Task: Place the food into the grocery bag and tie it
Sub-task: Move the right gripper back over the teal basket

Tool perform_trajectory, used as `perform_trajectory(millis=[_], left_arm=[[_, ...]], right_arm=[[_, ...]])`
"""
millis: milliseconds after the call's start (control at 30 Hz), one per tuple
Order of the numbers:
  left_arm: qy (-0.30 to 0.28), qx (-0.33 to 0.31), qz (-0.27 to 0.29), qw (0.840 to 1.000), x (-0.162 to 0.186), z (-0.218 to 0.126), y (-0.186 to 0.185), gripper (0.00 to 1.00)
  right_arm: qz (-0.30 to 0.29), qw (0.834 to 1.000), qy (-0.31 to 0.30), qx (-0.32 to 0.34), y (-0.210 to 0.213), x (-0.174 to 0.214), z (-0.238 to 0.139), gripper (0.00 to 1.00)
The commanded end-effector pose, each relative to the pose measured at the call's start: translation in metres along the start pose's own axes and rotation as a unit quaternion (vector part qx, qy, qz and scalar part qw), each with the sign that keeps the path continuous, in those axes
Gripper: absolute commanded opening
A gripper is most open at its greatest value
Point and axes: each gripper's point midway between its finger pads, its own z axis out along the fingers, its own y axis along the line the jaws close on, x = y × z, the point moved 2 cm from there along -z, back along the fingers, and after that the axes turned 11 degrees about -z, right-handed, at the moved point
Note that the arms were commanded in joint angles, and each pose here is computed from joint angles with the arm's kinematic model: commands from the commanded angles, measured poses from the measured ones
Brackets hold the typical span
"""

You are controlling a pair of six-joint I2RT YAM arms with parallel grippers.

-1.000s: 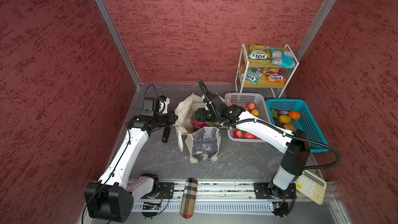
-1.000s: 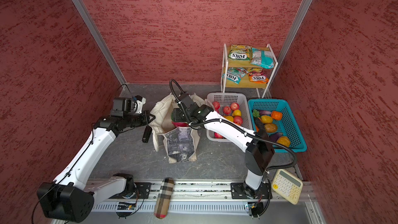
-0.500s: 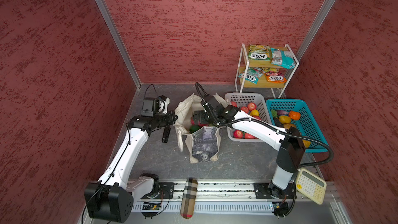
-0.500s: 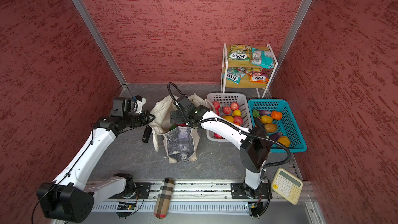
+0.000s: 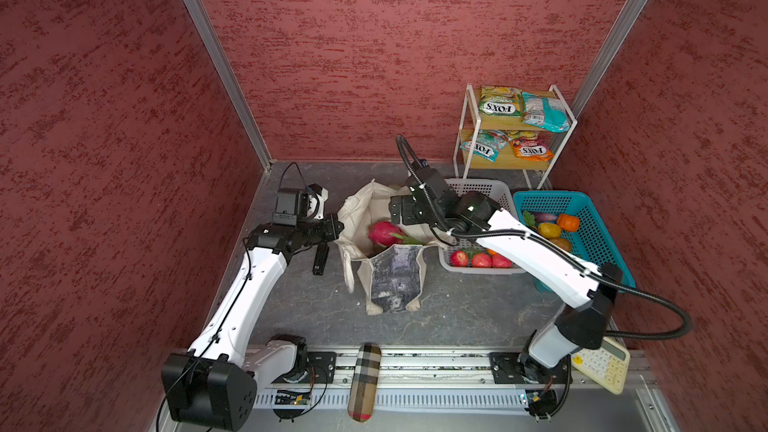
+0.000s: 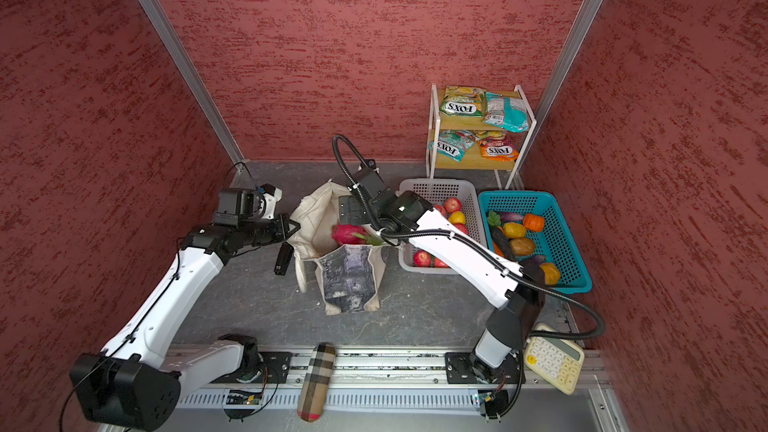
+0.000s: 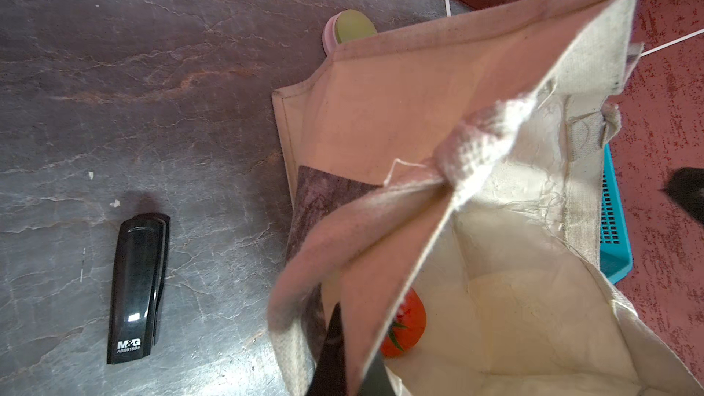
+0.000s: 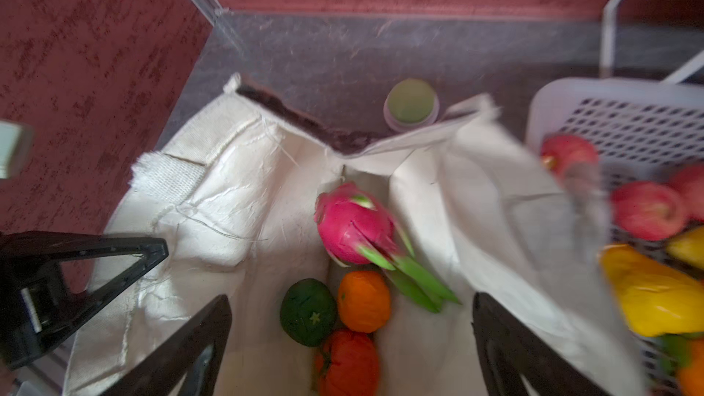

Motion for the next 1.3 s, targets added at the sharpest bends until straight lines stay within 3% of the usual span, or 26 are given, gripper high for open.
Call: perform_trajectory(millis=[0, 167, 367, 633, 967, 1133, 1267], left_arm=[[-0.012, 0.01, 0.013, 1.0, -0.001, -0.005, -0.005, 0.0], [-0.01, 0.011, 0.013, 1.0, -0.001, -0.004, -0.006, 0.0], [-0.011, 0.011, 0.012, 1.0, -0.002, -0.004, -0.006, 0.0], [-0.006, 0.011, 0.01, 1.0, -0.001, -0.002, -0.005, 0.0], [-0.004, 0.015, 0.011, 1.0, 0.0, -0.002, -0.006, 0.0], [-0.001, 0.018, 0.01, 1.0, 0.0, -0.001, -0.007, 0.0], [0.005, 0.02, 0.008, 1.0, 0.002, 0.001, -0.007, 0.0]], right_arm=[[-0.031, 0.995, -0.044, 0.079, -0.039, -0.011, -0.043, 0.99], [0.01, 0.983, -0.081, 0.162, -0.093, 0.0, -0.079, 0.99], [0.087, 0.965, -0.082, 0.234, -0.161, 0.035, -0.114, 0.99], [0.167, 0.918, -0.028, 0.359, -0.258, 0.088, -0.151, 0.99], [0.266, 0.885, 0.042, 0.38, -0.322, 0.124, -0.123, 0.97], [0.263, 0.862, 0.088, 0.425, -0.359, 0.137, -0.117, 0.95], [0.23, 0.851, 0.165, 0.442, -0.379, 0.151, -0.103, 0.95]])
